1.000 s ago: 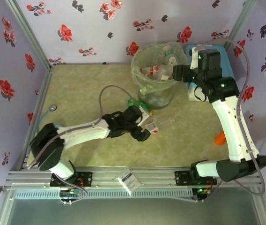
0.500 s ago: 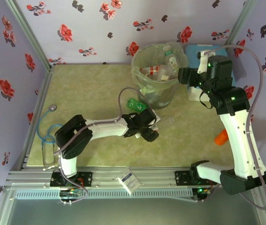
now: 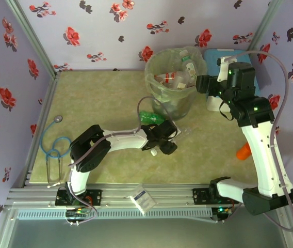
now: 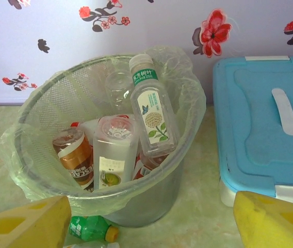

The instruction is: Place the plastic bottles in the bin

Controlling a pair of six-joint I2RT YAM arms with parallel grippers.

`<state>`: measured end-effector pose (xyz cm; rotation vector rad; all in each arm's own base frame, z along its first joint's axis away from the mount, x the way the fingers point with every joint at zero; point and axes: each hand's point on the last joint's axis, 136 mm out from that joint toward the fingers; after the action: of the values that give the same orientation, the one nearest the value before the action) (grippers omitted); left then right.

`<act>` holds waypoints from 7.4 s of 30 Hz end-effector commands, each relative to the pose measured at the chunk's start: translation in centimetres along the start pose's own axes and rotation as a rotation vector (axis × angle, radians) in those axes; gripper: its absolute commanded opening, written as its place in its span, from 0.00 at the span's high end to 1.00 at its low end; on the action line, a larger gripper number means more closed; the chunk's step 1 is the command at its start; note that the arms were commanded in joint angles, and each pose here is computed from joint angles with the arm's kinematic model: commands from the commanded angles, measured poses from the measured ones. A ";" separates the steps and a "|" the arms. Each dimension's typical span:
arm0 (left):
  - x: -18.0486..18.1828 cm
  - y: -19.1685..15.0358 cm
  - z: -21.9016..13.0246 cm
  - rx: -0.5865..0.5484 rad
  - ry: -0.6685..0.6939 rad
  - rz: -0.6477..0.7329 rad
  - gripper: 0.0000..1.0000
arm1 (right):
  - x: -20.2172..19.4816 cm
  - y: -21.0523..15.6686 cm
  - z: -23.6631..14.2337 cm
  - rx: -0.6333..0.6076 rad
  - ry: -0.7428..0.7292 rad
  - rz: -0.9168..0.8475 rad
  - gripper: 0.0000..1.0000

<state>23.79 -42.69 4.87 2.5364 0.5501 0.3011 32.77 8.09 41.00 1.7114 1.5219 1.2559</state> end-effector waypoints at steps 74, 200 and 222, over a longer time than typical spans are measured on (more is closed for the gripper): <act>15.7 4.3 -34.1 -0.864 0.366 -0.630 0.48 | 28.8 -10.5 5.0 0.484 0.951 0.192 0.31; 8.3 1.0 -21.6 -0.303 0.040 0.034 0.14 | 9.3 3.1 12.5 0.244 0.315 0.014 0.27; -6.7 -8.4 -9.7 0.076 -0.320 0.298 0.00 | 5.1 3.5 2.0 0.104 0.222 0.013 0.16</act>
<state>13.52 -34.71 8.07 2.6406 0.1333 0.0345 35.30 13.21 45.10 1.6846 1.7553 1.4773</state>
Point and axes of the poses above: each hand's point on the last joint's axis, 136 mm out from that joint toward the fingers, its own z axis out along the fingers, its own x axis along the line the jaws close on, y = z × x, and after that the axes turned 11 degrees about z, right-handed
